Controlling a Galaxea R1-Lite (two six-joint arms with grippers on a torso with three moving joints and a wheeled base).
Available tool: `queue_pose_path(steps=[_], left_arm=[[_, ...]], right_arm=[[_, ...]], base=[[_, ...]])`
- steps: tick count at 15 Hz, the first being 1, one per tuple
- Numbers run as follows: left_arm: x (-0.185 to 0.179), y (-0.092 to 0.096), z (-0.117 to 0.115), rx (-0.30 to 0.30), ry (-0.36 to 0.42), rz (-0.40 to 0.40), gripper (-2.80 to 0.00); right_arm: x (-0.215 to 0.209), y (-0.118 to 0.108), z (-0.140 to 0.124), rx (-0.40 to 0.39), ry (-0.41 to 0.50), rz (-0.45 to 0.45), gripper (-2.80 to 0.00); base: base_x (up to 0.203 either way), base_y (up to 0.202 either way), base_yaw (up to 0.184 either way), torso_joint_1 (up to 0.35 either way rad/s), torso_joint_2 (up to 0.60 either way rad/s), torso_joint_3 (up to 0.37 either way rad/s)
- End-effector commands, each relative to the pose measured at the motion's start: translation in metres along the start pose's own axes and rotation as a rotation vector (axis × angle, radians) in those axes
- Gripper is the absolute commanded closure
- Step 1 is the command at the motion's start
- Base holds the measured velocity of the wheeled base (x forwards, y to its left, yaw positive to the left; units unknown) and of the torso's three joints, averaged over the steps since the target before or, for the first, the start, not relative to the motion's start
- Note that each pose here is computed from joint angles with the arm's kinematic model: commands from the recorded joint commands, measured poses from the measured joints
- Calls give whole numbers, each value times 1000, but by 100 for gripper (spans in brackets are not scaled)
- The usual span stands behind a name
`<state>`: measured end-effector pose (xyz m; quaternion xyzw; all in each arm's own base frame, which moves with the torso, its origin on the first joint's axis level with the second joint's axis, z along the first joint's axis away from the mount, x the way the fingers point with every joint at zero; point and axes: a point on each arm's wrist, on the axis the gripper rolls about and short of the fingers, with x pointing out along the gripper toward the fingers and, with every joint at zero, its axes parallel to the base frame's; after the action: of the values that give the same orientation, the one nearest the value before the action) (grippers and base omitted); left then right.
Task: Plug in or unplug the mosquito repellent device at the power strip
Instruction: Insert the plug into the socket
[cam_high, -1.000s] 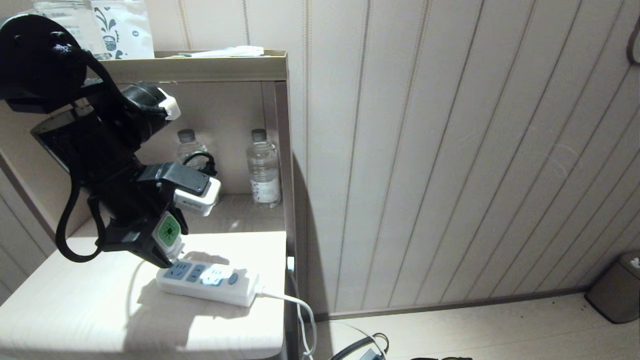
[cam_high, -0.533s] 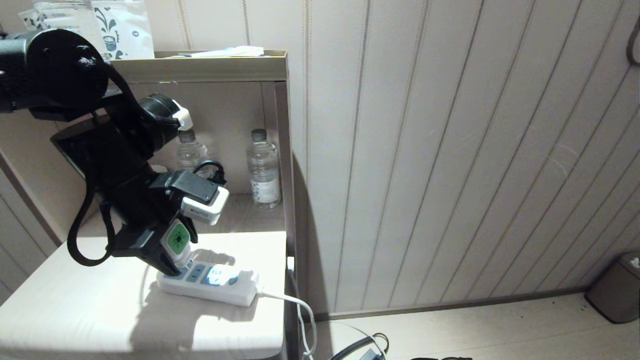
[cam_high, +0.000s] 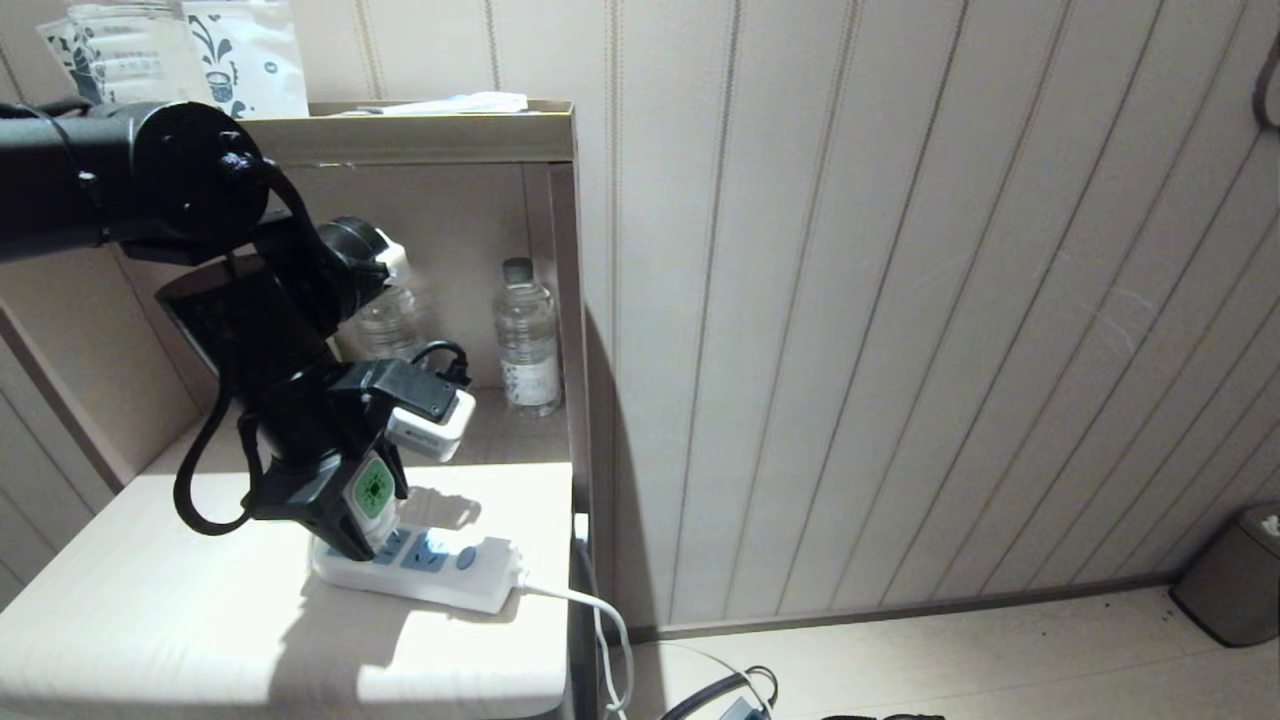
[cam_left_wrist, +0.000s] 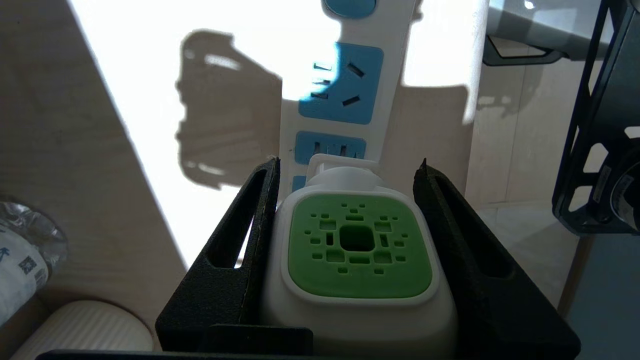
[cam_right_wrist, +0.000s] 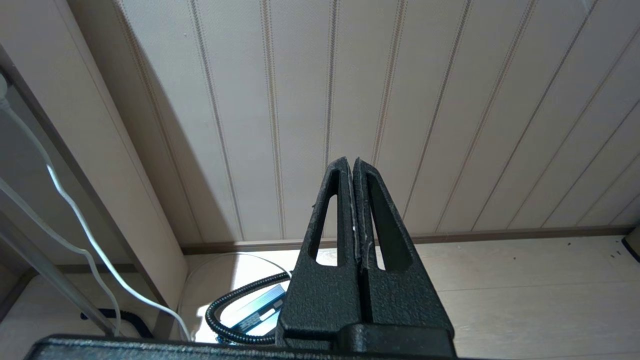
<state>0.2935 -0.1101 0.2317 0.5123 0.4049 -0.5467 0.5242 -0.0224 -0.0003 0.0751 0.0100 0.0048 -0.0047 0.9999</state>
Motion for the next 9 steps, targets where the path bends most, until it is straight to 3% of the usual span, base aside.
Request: queue_pose_path(steps=[1, 9], left_arm=[[4, 2, 0, 4, 2, -19, 0], [11, 3, -1, -5, 10, -63, 0]], right_arm=[[0, 0, 0, 0, 0, 0, 0], [0, 0, 0, 0, -1, 0, 0]], base=[[0, 0, 0, 0, 0, 0], [0, 0, 0, 0, 0, 0]])
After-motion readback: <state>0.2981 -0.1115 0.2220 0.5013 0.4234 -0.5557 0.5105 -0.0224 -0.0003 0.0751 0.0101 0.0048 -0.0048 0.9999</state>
